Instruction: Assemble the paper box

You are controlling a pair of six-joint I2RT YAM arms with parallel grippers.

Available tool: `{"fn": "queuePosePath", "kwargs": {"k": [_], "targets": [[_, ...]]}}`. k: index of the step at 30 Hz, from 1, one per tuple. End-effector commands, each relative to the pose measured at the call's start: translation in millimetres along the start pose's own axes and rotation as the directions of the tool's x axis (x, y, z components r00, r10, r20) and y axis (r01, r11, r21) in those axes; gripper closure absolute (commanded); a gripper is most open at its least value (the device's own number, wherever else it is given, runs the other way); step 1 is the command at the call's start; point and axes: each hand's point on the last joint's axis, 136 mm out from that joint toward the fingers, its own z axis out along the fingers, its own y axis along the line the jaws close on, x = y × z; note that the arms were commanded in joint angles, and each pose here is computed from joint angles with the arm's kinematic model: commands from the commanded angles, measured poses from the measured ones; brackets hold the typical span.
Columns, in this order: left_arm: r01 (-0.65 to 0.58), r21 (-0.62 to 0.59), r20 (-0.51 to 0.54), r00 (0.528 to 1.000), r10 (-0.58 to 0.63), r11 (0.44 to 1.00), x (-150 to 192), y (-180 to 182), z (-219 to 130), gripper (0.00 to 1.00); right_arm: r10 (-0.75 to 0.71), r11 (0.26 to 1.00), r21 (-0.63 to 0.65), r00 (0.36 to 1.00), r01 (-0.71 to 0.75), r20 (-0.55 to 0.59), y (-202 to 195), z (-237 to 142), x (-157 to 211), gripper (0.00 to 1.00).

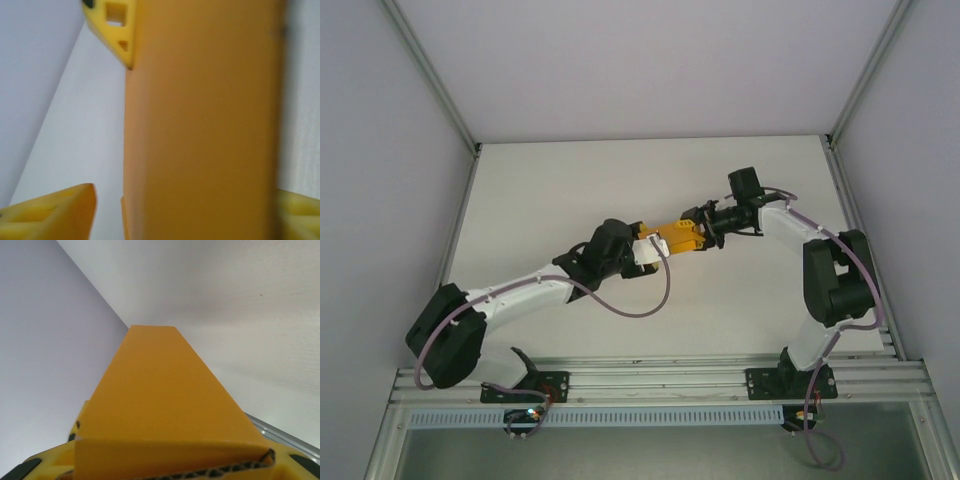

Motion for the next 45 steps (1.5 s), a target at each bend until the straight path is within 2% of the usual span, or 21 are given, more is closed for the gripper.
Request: {"fn": "queuePosePath", "kwargs": {"k": [1, 4, 6, 10, 13, 14, 15, 16, 18, 19, 21, 23, 24, 25, 28, 30, 33, 36, 39, 42, 45], "targets": [[-0.009, -0.002, 0.030, 1.000, 0.009, 1.000, -13, 4, -2, 0.35, 0.006, 1.000, -0.022, 0.994, -0.008, -0.109, 7, 7, 19, 0.58], [-0.017, 0.002, 0.040, 0.999, 0.017, 1.000, -13, 3, -7, 0.45, 0.001, 1.000, -0.026, 0.995, -0.003, -0.101, 7, 6, 19, 0.53], [-0.021, -0.008, 0.035, 0.999, 0.022, 1.000, -12, 6, -10, 0.53, -0.014, 0.999, -0.048, 0.996, 0.009, -0.093, 12, 3, 20, 0.46], [-0.010, -0.003, 0.011, 1.000, 0.010, 1.000, -7, 12, -15, 0.60, -0.049, 0.997, -0.065, 0.997, 0.045, -0.062, 17, -2, 20, 0.21], [0.010, 0.040, 0.012, 1.000, -0.011, 0.999, -7, 12, -22, 0.62, -0.100, 0.992, -0.071, 0.995, 0.101, 0.023, 22, -13, 11, 0.17], [0.012, 0.066, 0.003, 1.000, -0.013, 0.998, -5, 10, -24, 0.62, -0.119, 0.990, -0.071, 0.990, 0.125, 0.080, 24, -21, 4, 0.01], [0.019, 0.090, -0.008, 1.000, -0.018, 0.996, -3, 9, -26, 0.62, -0.139, 0.986, -0.073, 0.979, 0.151, 0.151, 27, -31, -6, 0.00], [0.028, 0.127, -0.024, 0.999, -0.025, 0.991, 1, 5, -28, 0.61, -0.158, 0.982, -0.060, 0.957, 0.178, 0.245, 29, -42, -18, 0.00], [0.070, 0.206, -0.064, 0.996, -0.058, 0.976, 10, 0, -31, 0.61, -0.292, 0.948, 0.013, 0.852, 0.318, 0.434, 42, -72, -35, 0.00], [0.104, 0.244, -0.082, 0.993, -0.087, 0.964, 15, -2, -33, 0.61, -0.375, 0.920, 0.097, 0.776, 0.380, 0.507, 48, -88, -39, 0.00], [0.166, 0.354, -0.122, 0.984, -0.131, 0.920, 27, -12, -39, 0.60, -0.591, 0.799, 0.315, 0.570, 0.512, 0.571, 62, -117, -39, 0.00], [0.207, 0.434, -0.164, 0.975, -0.149, 0.877, 33, -22, -45, 0.59, -0.754, 0.639, 0.483, 0.363, 0.598, 0.548, 73, -136, -30, 0.00], [0.212, 0.475, -0.180, 0.973, -0.142, 0.854, 37, -28, -47, 0.58, -0.800, 0.567, 0.506, 0.287, 0.650, 0.527, 78, -138, -23, 0.00], [0.217, 0.495, -0.199, 0.971, -0.133, 0.841, 40, -32, -47, 0.58, -0.812, 0.535, 0.516, 0.238, 0.669, 0.532, 80, -142, -18, 0.00], [0.249, 0.519, -0.269, 0.956, -0.120, 0.818, 50, -35, -42, 0.59, -0.867, 0.364, 0.504, 0.087, 0.783, 0.490, 85, -137, 7, 0.00], [0.265, 0.541, -0.300, 0.948, -0.111, 0.798, 54, -37, -38, 0.57, -0.914, 0.216, 0.472, 0.006, 0.854, 0.407, 84, -125, 28, 0.00], [0.278, 0.559, -0.331, 0.939, -0.097, 0.781, 59, -37, -30, 0.57, -0.962, 0.091, 0.438, -0.034, 0.894, 0.270, 69, -109, 46, 0.00], [0.298, 0.573, -0.358, 0.929, -0.094, 0.764, 63, -34, -24, 0.57, -0.984, 0.028, 0.433, -0.050, 0.901, 0.168, 54, -94, 49, 0.05], [0.314, 0.591, -0.388, 0.918, -0.079, 0.743, 66, -35, -21, 0.58, -0.999, -0.045, 0.431, -0.050, 0.901, 0.001, 29, -67, 52, 0.08], [0.314, 0.594, -0.398, 0.915, -0.068, 0.740, 70, -35, -19, 0.58, -0.986, -0.119, 0.448, -0.050, 0.886, -0.161, 7, -42, 46, 0.16], [0.317, 0.601, -0.400, 0.914, -0.068, 0.734, 69, -36, -18, 0.58, -0.968, -0.148, 0.476, -0.028, 0.867, -0.251, -5, -27, 33, 0.19]]}}
